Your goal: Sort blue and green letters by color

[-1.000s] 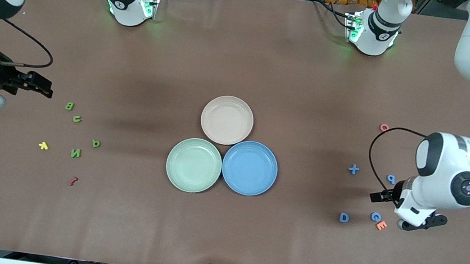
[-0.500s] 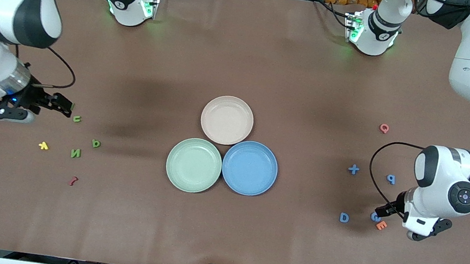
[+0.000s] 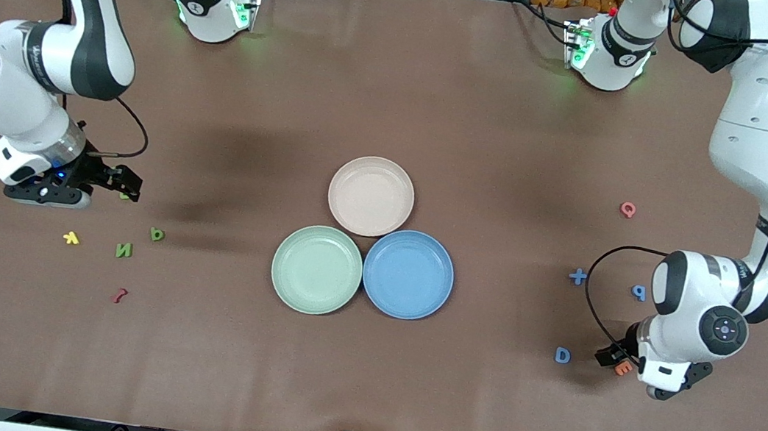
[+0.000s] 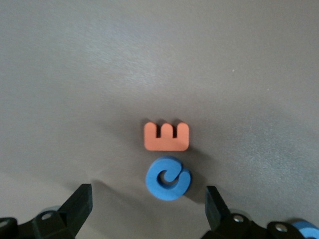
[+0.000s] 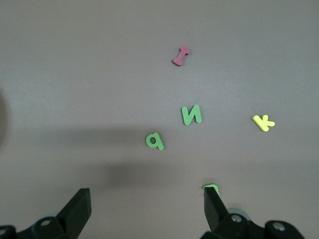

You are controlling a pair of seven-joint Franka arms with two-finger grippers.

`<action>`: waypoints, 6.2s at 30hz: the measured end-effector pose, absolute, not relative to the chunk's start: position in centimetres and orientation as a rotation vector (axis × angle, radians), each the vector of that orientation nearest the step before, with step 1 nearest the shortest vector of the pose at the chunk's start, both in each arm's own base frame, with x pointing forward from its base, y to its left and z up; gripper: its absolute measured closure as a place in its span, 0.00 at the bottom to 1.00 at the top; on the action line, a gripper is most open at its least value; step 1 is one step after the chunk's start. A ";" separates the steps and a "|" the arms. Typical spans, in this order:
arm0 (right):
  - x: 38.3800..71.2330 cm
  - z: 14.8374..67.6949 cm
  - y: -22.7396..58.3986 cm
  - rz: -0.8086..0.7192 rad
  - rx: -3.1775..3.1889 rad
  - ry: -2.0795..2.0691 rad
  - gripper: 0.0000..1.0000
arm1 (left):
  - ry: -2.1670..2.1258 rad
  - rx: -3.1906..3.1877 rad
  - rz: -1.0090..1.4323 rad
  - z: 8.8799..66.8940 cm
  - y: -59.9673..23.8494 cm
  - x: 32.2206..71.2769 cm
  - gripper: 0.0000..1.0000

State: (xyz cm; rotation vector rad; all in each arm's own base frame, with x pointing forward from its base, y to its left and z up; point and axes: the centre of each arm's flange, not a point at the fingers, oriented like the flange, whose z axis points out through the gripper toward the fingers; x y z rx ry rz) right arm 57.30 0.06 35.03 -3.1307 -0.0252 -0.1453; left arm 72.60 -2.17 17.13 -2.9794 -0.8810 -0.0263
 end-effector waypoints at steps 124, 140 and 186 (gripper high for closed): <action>60.0 18.0 0.8 -0.133 -3.150 -0.052 0.73 | -0.504 -3.162 -0.174 23.2 -44.9 59.4 0.21; 63.5 24.4 9.7 -0.043 -3.126 0.248 0.73 | -0.249 -3.061 -0.119 24.9 -31.3 65.0 0.00; 61.8 23.5 34.6 -0.095 -2.988 0.795 0.55 | -1.129 -2.959 -0.014 19.2 -9.7 59.9 0.00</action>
